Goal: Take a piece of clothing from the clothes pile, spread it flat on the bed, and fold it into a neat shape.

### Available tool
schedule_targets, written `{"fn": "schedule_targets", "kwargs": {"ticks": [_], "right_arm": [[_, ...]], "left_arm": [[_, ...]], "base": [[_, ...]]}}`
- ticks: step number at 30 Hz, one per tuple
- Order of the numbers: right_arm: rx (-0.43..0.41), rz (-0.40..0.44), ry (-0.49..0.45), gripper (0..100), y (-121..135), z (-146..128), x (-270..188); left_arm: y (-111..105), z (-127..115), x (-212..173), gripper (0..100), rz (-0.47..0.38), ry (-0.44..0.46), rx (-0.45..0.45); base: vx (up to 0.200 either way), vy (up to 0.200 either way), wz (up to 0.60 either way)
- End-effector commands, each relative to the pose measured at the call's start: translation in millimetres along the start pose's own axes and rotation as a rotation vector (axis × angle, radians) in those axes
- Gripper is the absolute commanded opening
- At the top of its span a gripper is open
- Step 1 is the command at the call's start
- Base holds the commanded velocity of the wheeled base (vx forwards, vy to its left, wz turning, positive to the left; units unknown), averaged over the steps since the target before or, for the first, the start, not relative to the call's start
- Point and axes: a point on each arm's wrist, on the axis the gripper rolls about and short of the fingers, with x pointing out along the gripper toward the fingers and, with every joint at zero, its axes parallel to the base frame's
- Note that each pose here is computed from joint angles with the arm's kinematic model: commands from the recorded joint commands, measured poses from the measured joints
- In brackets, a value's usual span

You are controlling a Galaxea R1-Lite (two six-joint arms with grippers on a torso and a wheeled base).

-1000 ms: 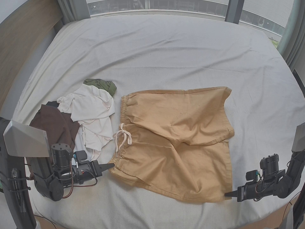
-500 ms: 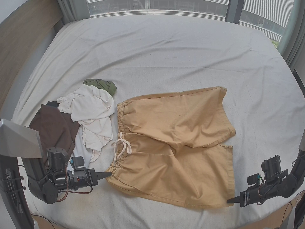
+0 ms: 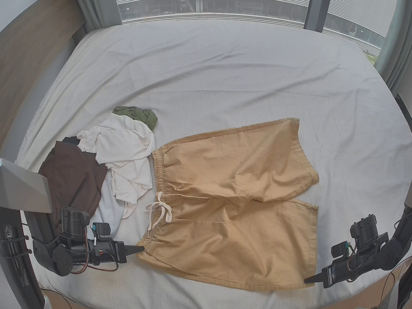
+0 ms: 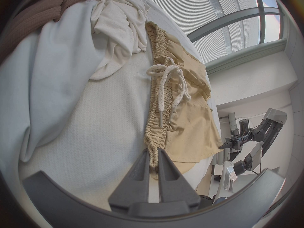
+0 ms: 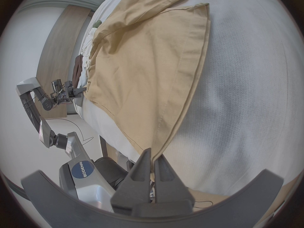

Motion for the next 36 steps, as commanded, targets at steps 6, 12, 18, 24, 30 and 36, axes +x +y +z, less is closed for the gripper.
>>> {"fn": "schedule_targets", "kwargs": {"ticks": [6, 12, 18, 24, 30, 36], "right_arm": [[-0.053, 0.014, -0.035, 0, 8, 1, -7], [-0.054, 0.014, -0.033, 0, 9, 2, -7], [-0.093, 0.077, -0.117, 0, 13, 13, -13], [-0.164, 0.17, -0.232, 0, 24, 24, -30], [-0.177, 0.195, -0.331, 0, 33, 38, -45], [-0.165, 0.231, -0.443, 0, 46, 53, -65]], "left_arm": [[-2, 7, -12, 0, -0.009, -0.032, -0.001], [-1, 6, -12, 0, -0.007, -0.021, 0.004], [-14, 14, -19, 0, -0.087, -0.055, 0.051], [-35, 30, -34, 0, -0.217, -0.112, 0.05], [-55, 42, -36, 0, -0.297, -0.175, 0.044], [-63, 54, -37, 0, -0.36, -0.255, 0.025]], "base": [[0.0, 0.0, 0.0], [0.0, 0.0, 0.0], [0.0, 0.0, 0.0], [0.0, 0.0, 0.0], [0.0, 0.0, 0.0], [0.0, 0.0, 0.0]]}}
